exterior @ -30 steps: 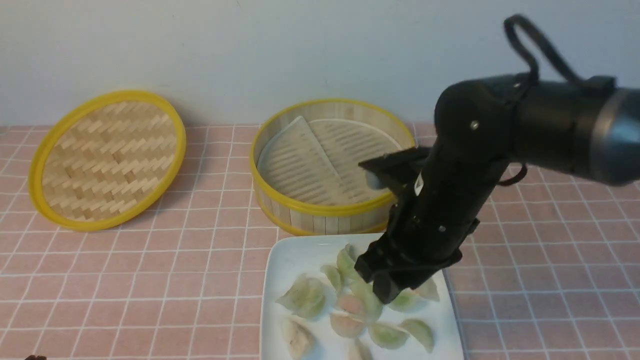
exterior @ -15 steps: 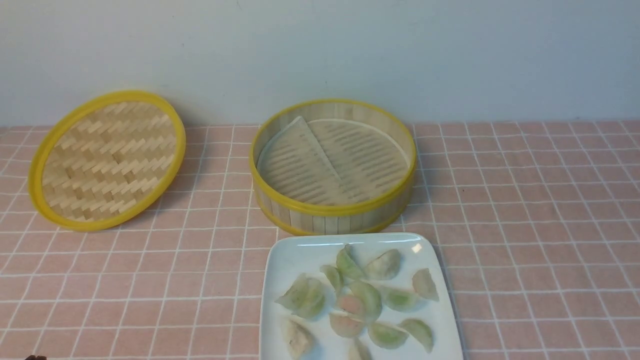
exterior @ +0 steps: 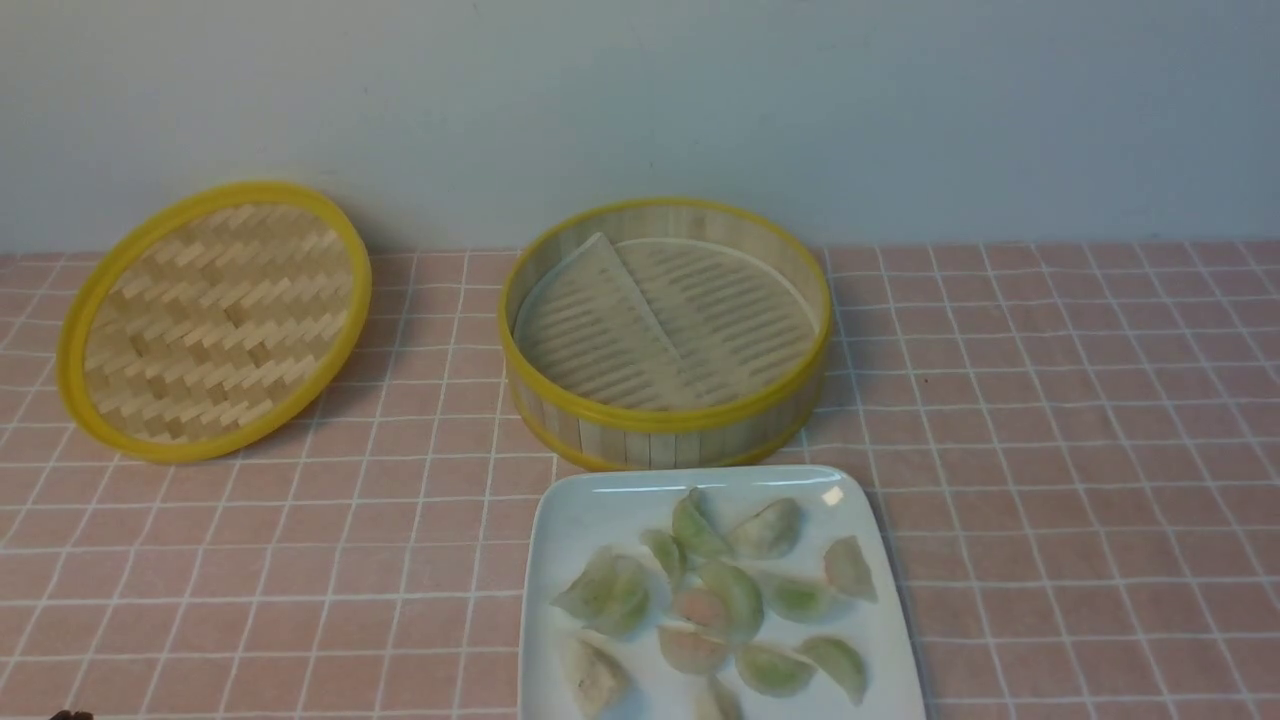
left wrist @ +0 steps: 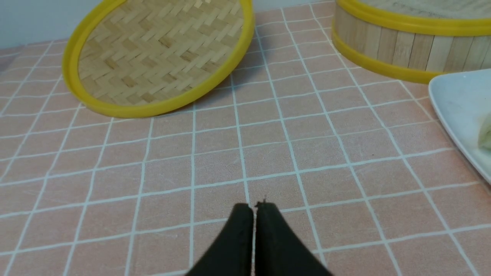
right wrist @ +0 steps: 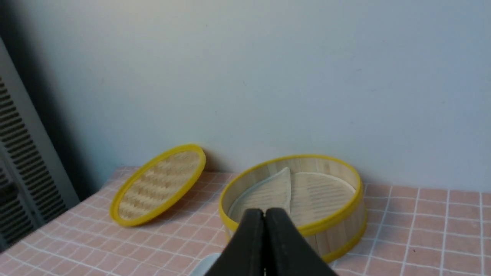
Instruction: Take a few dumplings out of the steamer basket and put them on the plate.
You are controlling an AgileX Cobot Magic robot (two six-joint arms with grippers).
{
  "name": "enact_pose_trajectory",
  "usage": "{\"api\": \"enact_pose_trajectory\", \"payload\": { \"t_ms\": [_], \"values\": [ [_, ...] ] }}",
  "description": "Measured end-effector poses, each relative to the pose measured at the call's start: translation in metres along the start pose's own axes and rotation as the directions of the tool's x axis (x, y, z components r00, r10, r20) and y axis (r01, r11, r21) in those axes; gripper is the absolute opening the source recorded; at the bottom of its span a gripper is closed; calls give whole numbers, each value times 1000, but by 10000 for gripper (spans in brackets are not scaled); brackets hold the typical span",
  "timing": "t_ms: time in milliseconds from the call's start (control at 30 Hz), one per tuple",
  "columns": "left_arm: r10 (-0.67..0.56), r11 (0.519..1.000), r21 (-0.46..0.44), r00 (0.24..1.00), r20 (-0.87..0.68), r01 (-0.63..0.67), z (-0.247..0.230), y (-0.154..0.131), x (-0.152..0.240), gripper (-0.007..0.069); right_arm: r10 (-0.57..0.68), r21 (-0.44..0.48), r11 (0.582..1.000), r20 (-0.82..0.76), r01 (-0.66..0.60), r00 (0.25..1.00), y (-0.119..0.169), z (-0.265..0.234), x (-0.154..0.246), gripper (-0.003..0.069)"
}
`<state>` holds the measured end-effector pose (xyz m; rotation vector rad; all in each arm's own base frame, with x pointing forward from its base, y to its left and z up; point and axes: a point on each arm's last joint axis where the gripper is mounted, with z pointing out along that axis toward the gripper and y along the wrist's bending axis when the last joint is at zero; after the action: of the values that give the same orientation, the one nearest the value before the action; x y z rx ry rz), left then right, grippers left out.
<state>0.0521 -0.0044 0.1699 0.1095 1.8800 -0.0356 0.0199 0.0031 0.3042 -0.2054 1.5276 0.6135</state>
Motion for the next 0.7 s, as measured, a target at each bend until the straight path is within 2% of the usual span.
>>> {"api": "enact_pose_trajectory", "payload": {
  "t_ms": [367,700],
  "values": [
    [0,1000,0,1000,1,0,0,0,0,-6,-19,-11,1000,35,19,999,0,0,1,-15],
    [0,1000,0,1000,1,0,0,0,0,-6,-110,-73,991,65,115,992,6,2,3,-15]
  ]
}}
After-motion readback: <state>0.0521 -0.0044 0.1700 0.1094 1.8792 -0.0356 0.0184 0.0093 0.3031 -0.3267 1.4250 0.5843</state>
